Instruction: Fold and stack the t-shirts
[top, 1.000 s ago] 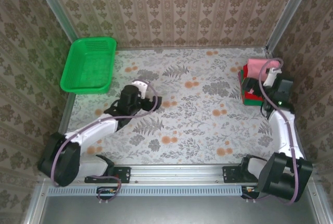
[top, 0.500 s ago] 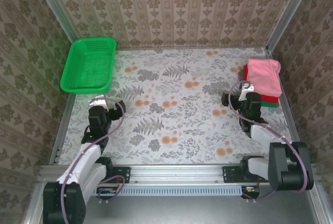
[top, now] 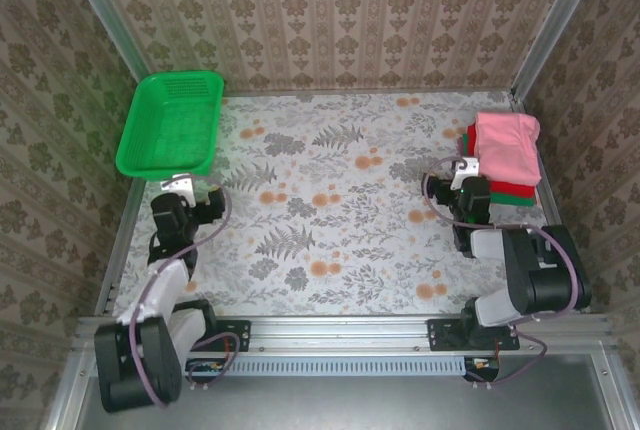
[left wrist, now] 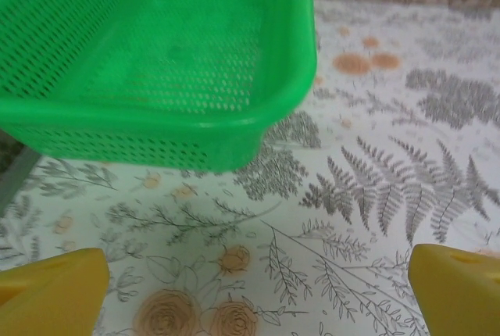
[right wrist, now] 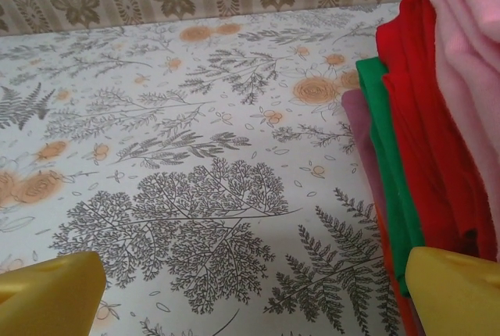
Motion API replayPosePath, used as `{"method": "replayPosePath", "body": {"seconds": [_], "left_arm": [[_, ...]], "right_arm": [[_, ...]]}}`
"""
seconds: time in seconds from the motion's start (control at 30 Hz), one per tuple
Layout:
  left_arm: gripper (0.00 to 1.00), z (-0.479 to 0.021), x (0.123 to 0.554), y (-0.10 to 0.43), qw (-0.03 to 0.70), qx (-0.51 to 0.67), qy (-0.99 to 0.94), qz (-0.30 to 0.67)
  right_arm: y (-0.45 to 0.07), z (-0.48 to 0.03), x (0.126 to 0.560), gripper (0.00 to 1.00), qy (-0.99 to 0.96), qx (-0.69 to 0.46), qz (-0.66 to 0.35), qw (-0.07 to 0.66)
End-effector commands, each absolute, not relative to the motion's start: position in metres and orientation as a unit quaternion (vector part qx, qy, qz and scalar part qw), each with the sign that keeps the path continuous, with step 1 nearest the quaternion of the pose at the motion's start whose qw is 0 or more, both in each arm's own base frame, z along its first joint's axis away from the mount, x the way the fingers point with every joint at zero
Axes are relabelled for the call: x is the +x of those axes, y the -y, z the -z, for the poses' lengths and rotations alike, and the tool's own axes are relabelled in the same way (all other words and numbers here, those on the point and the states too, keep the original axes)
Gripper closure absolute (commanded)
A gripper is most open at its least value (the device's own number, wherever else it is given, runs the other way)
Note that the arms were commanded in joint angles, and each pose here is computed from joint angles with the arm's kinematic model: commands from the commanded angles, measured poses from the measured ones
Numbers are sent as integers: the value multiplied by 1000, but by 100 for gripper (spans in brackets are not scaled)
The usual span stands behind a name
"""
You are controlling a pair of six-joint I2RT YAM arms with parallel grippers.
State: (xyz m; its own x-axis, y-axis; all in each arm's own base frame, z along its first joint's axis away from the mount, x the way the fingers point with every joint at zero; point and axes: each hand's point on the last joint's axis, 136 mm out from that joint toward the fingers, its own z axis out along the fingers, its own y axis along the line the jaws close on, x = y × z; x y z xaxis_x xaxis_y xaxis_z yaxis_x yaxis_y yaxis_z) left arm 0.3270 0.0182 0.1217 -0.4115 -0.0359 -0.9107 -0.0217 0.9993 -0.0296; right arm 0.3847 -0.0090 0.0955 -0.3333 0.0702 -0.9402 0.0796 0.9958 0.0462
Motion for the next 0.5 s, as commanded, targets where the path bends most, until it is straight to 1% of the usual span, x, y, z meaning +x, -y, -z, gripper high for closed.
{"method": "replayPosePath", "body": {"seconds": [0.0, 0.07, 0.23, 0.33, 0.4, 0.47], "left_arm": [[0, -130, 351, -8, 577, 24, -816, 26], [0, -123, 363, -11, 573, 11, -819, 31], [0, -119, 392, -7, 575, 22, -817, 44], [0, -106, 399, 2, 566, 46, -822, 42], [0, -100, 403, 12, 551, 66, -831, 19], [0, -98, 404, 3, 549, 42, -835, -6]], "right_arm": [[6, -103, 392, 0, -799, 33, 31, 599], [-2, -100, 396, 0, -811, 14, 37, 584], [2, -101, 393, 0, -805, 26, 52, 591], [4, -101, 393, 0, -805, 29, 54, 589], [4, -101, 393, 0, -806, 30, 55, 589], [4, -101, 394, 0, -806, 31, 55, 588]]}}
